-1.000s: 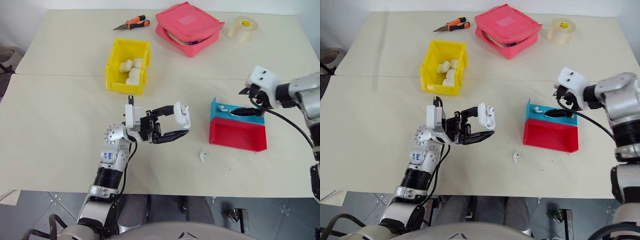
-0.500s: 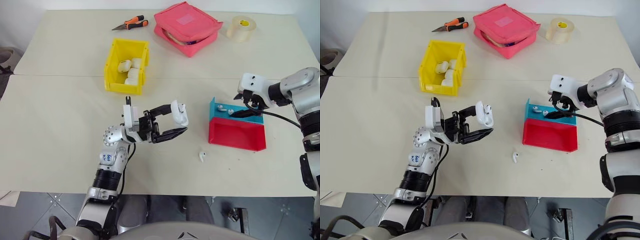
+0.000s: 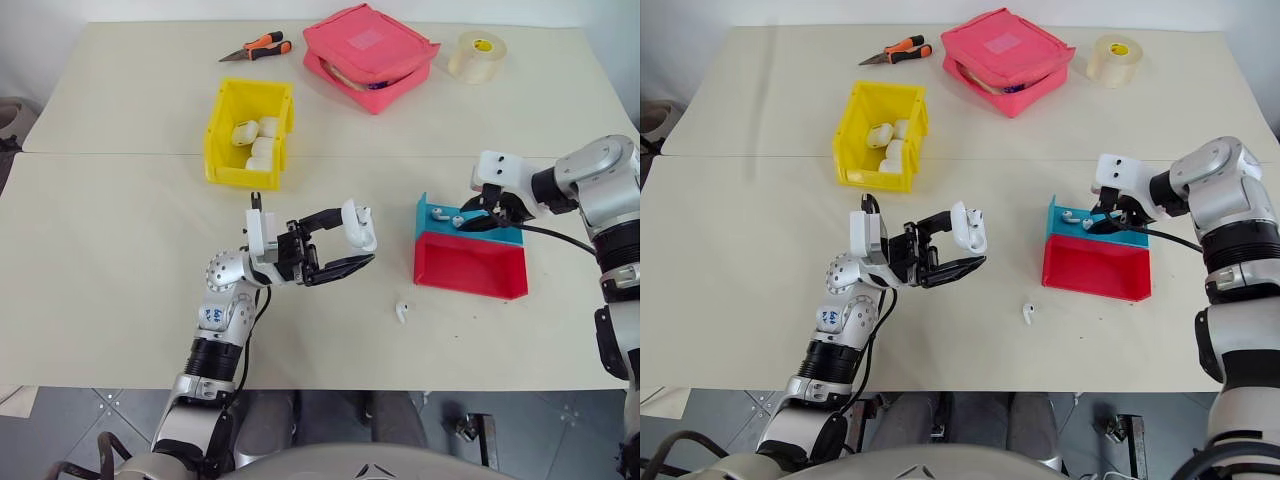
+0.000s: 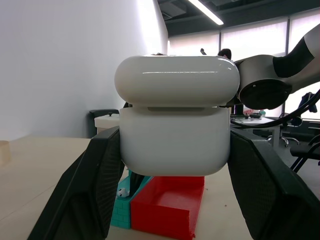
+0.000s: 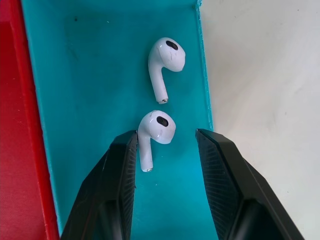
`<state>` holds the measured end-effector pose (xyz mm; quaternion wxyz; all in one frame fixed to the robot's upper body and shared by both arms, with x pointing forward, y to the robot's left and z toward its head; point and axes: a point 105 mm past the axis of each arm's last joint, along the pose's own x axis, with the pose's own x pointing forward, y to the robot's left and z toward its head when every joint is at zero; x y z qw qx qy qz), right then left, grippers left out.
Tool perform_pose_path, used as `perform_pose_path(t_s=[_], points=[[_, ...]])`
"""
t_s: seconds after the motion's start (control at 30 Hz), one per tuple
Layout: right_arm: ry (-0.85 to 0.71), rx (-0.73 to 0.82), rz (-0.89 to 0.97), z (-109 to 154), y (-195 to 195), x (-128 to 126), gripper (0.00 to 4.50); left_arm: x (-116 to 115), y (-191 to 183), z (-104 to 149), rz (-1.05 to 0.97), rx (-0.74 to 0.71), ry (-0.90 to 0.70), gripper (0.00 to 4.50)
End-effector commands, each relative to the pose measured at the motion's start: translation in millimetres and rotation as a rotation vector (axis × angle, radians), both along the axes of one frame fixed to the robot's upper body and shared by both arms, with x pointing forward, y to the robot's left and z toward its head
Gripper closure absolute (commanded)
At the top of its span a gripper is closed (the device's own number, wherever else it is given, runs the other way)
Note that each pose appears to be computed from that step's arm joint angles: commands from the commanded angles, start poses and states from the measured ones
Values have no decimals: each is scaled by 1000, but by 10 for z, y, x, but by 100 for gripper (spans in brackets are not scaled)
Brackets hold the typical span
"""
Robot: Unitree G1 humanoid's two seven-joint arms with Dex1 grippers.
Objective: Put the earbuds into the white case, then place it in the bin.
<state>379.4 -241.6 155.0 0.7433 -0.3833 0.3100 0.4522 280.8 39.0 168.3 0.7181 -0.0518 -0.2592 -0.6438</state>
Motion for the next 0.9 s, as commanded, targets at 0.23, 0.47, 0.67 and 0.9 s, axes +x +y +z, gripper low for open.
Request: perform_pose_path(t_s=[0.23,0.47,0.67,0.9], points=[[44,8,26,-118,50,-67,380,-67,-8,116,-12,-17,-53,170],[36,12,27,-124,66,-71,401,-74,-6,115,-13,-15,-50,170],[-32,42,7,3,32,-65,401,-74,-6,109,-19,-12,-48,170],[-202,255,3,535,-3,-339,401,-41,-57,123,-56,-18,-43,170]])
